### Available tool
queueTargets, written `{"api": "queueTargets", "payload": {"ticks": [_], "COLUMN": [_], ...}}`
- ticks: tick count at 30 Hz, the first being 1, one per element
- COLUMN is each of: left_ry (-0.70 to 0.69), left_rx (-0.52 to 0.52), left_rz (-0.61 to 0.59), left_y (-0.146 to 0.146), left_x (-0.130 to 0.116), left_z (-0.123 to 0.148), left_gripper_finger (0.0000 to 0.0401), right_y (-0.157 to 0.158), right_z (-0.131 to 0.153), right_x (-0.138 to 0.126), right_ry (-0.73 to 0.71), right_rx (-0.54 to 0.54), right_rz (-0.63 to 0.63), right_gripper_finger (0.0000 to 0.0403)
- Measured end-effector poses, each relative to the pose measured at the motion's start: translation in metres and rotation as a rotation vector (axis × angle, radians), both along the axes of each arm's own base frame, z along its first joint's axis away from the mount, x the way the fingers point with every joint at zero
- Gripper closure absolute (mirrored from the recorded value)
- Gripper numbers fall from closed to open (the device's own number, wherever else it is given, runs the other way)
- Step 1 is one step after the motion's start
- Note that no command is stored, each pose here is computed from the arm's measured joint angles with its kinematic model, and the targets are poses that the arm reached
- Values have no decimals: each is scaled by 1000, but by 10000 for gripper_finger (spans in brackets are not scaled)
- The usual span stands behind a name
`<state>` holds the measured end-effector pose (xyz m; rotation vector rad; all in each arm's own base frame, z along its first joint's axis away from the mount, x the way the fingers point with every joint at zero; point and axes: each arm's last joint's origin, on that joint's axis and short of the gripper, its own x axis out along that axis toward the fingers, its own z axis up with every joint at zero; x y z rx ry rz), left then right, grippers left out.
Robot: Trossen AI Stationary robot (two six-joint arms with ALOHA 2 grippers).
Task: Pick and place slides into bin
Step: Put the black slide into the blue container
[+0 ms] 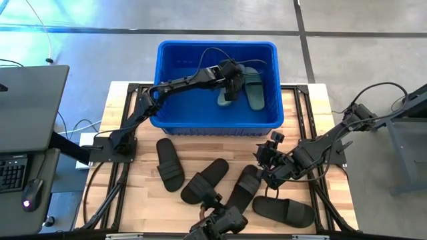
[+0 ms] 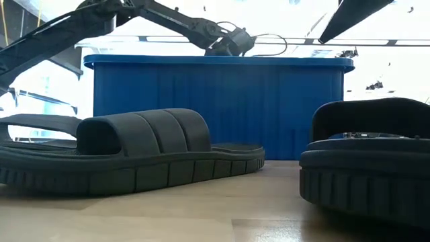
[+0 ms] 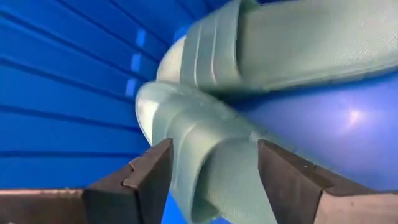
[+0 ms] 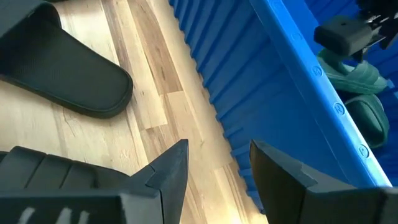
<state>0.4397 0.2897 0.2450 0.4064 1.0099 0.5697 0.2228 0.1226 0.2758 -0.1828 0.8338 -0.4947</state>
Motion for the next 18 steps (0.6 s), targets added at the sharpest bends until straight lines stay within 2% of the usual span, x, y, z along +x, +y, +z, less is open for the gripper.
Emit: {"api": "queueTargets", "payload": {"ticks": [6,11,13,18], "left_ry": [-60,-104,-88,13], "left_rx": [43,115,115,72], "left_rz": [-23,-94,-114,-196], "left_y": [-11,-40,-55,-98], "left_x": [3,-8,-16,-33], "left_z": [45,95,111,135], "left_gripper_finger": [186,199,204,216], "right_y": [0,-1,-1,6], "right_z": [0,0,-1,-4], "right_x": [0,-1,-1,0], "right_ry": [10,13,22,59], "right_rx": [-11,-26,8,183], "right_rz": [10,5,1,14], "right_gripper_finger": [242,242,242,242]}}
